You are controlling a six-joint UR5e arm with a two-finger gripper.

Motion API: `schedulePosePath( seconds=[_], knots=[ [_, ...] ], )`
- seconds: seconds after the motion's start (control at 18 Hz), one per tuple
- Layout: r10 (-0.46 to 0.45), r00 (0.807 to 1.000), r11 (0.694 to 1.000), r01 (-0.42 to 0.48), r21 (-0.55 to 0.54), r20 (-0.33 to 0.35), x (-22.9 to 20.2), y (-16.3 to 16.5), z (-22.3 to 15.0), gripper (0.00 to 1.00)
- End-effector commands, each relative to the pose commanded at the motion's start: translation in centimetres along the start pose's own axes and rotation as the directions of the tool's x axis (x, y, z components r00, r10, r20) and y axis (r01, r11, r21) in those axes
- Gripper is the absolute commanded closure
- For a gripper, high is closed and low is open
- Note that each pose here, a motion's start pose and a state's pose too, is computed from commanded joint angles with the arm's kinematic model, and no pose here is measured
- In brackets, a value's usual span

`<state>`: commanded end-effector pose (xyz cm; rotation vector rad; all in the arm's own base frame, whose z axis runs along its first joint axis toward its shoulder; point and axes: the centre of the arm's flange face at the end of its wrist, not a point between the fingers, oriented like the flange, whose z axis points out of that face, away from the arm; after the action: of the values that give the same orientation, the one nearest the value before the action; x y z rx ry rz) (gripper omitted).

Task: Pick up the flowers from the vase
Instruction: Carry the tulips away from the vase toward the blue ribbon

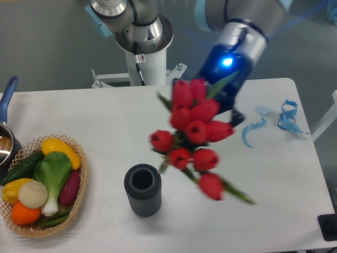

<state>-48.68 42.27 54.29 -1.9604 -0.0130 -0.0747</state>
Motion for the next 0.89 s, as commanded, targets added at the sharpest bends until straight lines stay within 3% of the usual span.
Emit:
schedulePosePath(
  seconds=[0.39,0.89],
  knots=[
    [0.068,0.995,0.997,-0.067,-0.024,0.069,-4.7,4.9,-3.3,0.61],
    [0.061,0.996,0.998,-0.059,-0.031,0.066,-4.8,6.4,-3.2,0.61]
  ],
)
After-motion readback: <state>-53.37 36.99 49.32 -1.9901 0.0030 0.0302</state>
